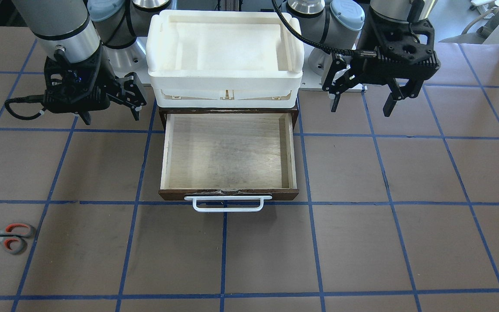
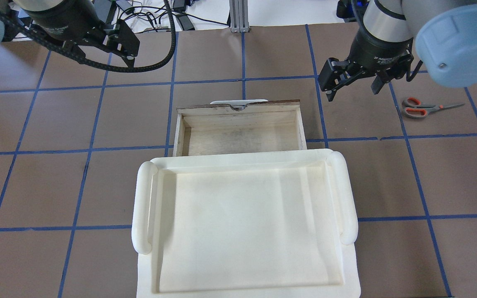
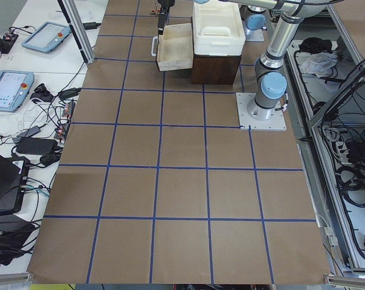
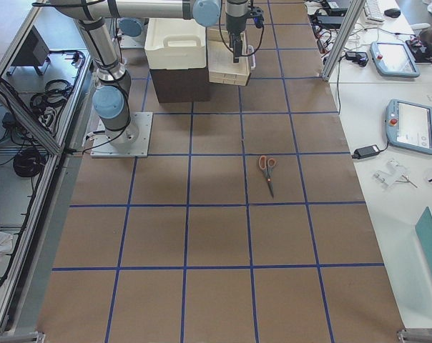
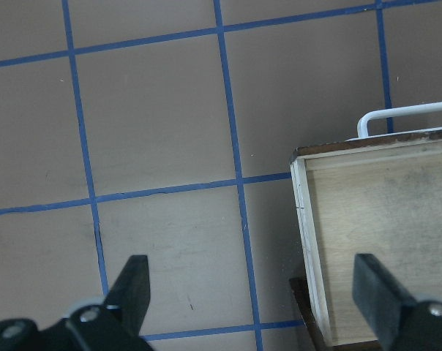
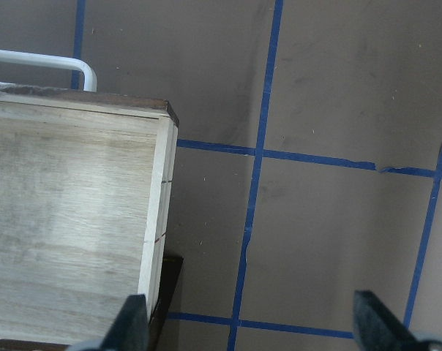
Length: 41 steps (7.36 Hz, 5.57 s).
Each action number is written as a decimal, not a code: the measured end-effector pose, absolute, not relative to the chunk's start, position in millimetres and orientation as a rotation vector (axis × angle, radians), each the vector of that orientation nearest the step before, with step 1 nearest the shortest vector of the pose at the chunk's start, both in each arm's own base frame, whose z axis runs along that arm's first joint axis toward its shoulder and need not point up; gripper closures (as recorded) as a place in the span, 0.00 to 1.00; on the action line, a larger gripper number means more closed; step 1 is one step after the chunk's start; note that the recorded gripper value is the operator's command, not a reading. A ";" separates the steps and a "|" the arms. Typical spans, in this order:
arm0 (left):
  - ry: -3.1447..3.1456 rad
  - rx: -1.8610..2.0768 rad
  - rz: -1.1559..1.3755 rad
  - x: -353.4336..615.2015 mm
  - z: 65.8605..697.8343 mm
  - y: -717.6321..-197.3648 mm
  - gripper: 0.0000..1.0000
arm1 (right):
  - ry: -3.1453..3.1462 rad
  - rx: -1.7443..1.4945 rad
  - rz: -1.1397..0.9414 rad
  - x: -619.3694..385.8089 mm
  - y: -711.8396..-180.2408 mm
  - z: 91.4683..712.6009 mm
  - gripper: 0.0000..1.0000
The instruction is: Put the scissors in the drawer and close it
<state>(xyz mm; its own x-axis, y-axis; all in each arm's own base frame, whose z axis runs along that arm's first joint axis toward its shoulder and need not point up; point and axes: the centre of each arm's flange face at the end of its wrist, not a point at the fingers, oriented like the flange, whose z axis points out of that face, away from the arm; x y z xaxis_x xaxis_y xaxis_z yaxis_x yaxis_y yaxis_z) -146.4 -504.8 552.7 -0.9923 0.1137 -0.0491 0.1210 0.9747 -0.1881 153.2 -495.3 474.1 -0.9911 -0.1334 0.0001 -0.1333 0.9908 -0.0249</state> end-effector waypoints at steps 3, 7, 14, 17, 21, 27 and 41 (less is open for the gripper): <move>3.084 0.188 -0.294 -147.9 551.6 -505.1 0.00 | 3.145 -0.216 -0.035 153.2 -495.9 472.5 0.00; 3.090 0.181 -0.286 -149.9 549.4 -501.0 0.00 | 3.130 -0.235 0.014 154.1 -504.0 455.4 0.00; 3.205 0.201 -0.247 -158.0 539.2 -494.3 0.00 | 2.954 -1.084 0.004 39.5 -533.1 448.3 0.00; 3.189 0.182 -0.247 -155.2 537.6 -494.6 0.00 | 2.764 -1.488 0.022 -37.6 -562.2 411.3 0.00; 3.177 0.170 -0.209 -148.6 527.9 -499.1 0.00 | 2.415 -2.015 0.058 -123.1 -605.3 324.5 0.00; 3.138 0.135 -0.114 -140.1 511.9 -503.7 0.00 | 2.127 -2.351 0.045 -192.5 -629.9 236.8 0.00; 3.115 -0.070 -0.068 -114.1 519.0 -495.7 0.00 | 2.054 -2.393 0.053 -214.4 -639.4 169.4 0.95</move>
